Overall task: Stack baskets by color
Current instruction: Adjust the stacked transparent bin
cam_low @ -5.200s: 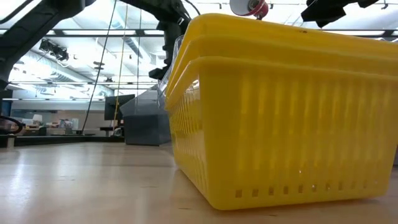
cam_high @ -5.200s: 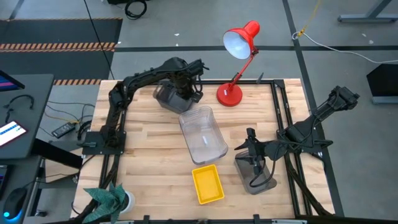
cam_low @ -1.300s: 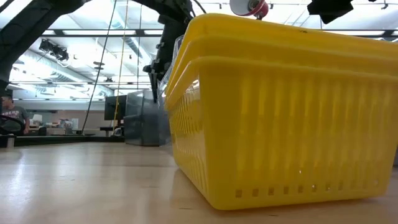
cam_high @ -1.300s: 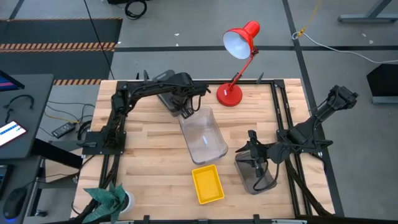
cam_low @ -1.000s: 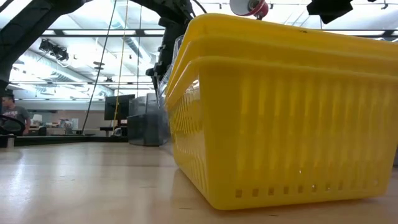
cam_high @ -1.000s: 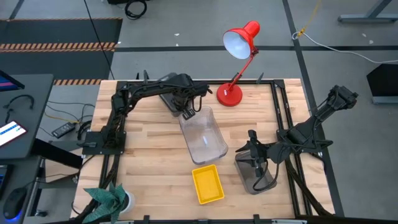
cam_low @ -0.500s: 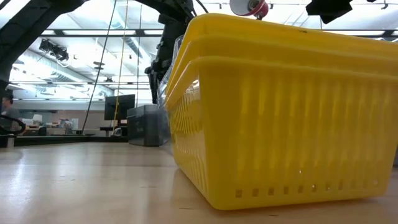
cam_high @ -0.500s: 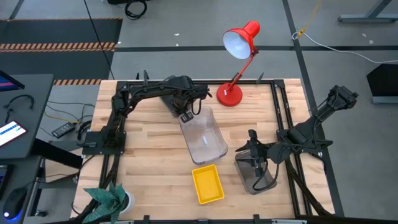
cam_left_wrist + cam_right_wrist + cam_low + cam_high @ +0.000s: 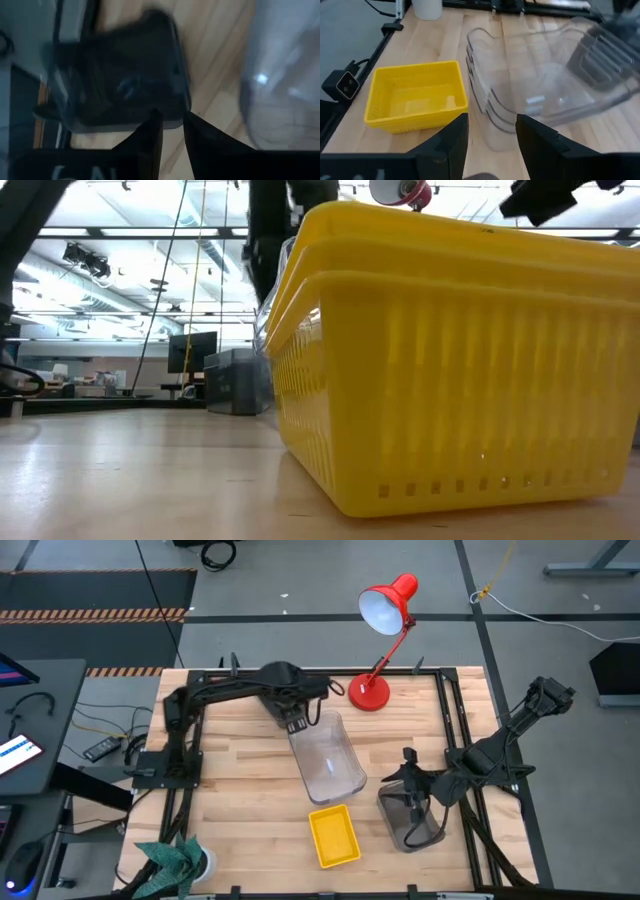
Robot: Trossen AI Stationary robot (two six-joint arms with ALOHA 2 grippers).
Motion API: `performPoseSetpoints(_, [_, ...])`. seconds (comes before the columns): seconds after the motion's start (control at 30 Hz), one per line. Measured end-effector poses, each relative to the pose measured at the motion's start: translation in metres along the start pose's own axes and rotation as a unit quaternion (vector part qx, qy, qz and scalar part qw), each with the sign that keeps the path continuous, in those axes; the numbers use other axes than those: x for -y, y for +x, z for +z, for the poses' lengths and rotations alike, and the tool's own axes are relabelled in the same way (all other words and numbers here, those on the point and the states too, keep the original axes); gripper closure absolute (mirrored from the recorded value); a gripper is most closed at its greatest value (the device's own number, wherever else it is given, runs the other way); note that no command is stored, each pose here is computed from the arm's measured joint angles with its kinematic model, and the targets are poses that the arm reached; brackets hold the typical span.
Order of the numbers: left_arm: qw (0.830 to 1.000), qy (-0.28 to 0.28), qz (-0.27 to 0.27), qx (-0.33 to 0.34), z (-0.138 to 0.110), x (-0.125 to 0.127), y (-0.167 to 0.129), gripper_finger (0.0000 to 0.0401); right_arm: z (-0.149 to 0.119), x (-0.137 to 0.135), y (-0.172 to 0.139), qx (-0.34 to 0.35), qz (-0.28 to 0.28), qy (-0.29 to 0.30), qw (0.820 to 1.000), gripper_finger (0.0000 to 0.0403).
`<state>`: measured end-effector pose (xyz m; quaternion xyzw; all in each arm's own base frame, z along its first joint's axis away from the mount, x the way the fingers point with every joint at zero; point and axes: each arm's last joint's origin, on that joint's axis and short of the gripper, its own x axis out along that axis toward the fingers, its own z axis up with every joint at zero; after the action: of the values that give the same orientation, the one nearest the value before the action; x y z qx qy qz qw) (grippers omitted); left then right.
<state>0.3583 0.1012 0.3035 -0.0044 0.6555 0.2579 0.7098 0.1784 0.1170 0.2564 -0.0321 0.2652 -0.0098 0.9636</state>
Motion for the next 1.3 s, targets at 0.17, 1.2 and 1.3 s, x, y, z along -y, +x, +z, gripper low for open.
performPoseSetpoints(0.17, [0.990,0.026,-0.025,0.139,-0.005,0.011,-0.048,0.0324,-0.010,0.007,0.006,-0.056,-0.026,0.007,0.998,0.0233])
performPoseSetpoints(1.2, [0.957,0.162,-0.078,0.227,-0.024,0.081,-0.090,0.0341,-0.029,0.046,0.069,-0.463,0.025,-0.067,0.883,0.0235])
performPoseSetpoints(1.3, [0.960,0.160,-0.077,0.216,-0.027,0.080,-0.090,0.0345,-0.034,0.047,0.077,-0.481,0.034,-0.068,0.873,0.0246])
